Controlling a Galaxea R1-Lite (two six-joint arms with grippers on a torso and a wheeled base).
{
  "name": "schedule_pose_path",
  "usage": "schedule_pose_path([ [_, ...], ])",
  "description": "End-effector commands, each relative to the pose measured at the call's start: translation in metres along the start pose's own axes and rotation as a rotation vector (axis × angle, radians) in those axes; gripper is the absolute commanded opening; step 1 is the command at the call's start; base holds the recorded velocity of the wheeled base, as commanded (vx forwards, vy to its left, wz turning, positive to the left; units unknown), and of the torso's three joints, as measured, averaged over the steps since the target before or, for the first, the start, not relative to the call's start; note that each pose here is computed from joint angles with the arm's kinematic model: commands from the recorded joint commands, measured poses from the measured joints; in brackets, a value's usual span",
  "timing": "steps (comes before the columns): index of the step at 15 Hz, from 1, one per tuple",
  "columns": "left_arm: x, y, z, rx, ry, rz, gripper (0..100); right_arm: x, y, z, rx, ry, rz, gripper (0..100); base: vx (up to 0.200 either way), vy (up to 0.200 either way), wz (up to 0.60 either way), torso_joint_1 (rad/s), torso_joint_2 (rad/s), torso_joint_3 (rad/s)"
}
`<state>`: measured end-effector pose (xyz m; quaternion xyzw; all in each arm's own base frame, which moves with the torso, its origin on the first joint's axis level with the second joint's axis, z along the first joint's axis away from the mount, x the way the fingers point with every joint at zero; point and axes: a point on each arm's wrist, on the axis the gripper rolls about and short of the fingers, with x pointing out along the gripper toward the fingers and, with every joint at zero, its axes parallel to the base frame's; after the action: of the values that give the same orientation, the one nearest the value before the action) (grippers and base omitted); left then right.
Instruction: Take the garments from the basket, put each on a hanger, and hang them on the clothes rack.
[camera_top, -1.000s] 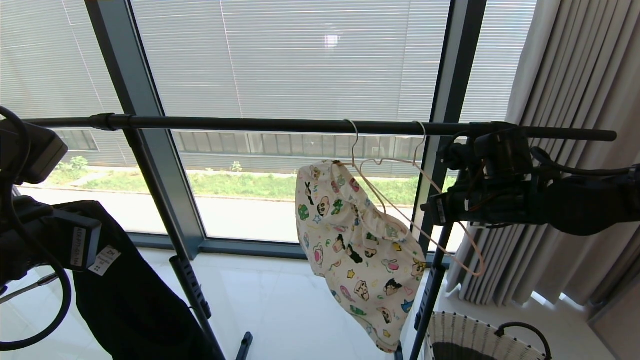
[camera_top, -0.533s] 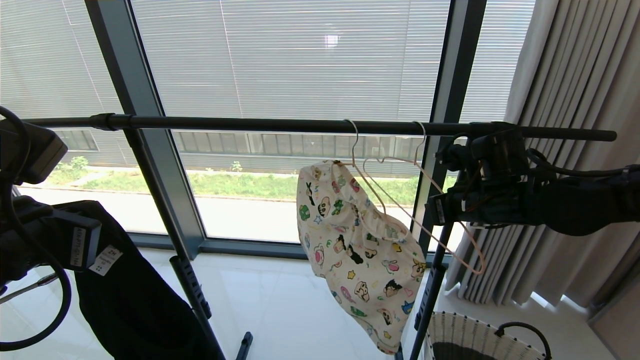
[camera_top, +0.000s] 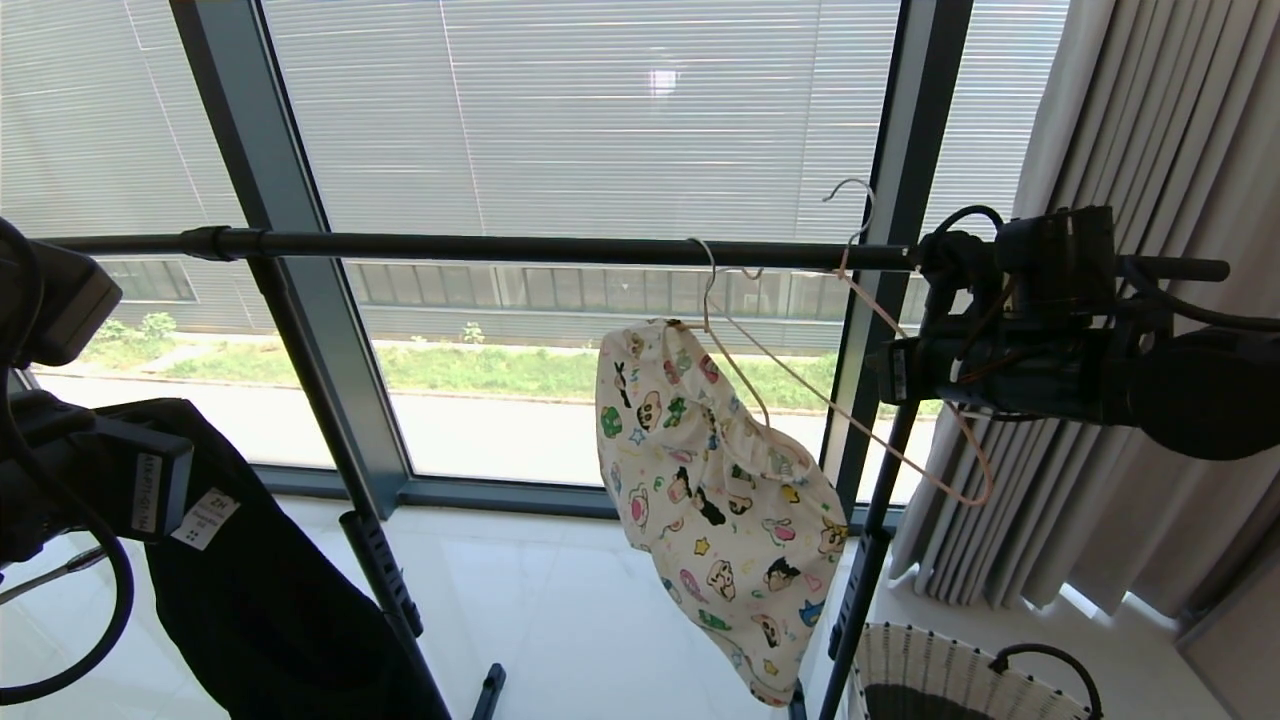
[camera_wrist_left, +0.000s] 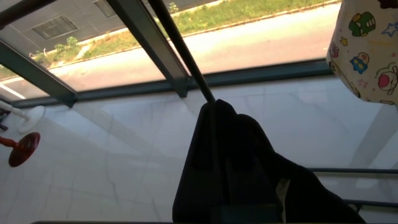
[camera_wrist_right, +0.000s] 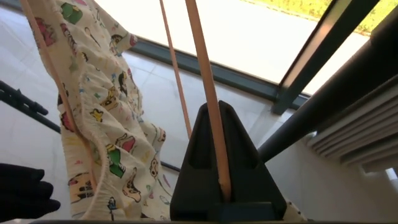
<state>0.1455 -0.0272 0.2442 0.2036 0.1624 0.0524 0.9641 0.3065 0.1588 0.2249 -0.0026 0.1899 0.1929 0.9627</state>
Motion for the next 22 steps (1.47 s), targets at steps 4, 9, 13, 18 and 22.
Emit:
schedule_pose_path([
  [4,-0.006,0.002,-0.002,-0.005,-0.014,0.005,0,-0.030,0.003,0.006,-0.010,-0.048,0.007,0,0.000,0.000,0.00,0.000,0.00,0.000],
  [9,-0.005,0.002,-0.003,-0.004,-0.011,0.004,0,-0.072,-0.002,-0.012,-0.013,-0.036,0.007,0,-0.120,0.000,0.00,0.003,0.00,0.003],
  [13,-0.006,0.001,-0.005,0.001,-0.006,0.001,0,-0.109,-0.005,-0.038,-0.051,-0.011,0.014,0,-0.200,0.000,0.00,-0.007,0.00,0.005],
  [18,-0.004,-0.001,-0.007,0.019,0.002,-0.009,0,-0.133,0.000,-0.047,-0.063,-0.032,0.056,0,-0.200,0.000,0.00,0.004,0.01,0.003],
  [22,-0.004,-0.002,-0.007,0.022,0.001,-0.017,0,-0.153,0.008,-0.051,-0.076,-0.026,0.115,0,-0.200,0.000,0.00,0.000,0.00,0.005],
])
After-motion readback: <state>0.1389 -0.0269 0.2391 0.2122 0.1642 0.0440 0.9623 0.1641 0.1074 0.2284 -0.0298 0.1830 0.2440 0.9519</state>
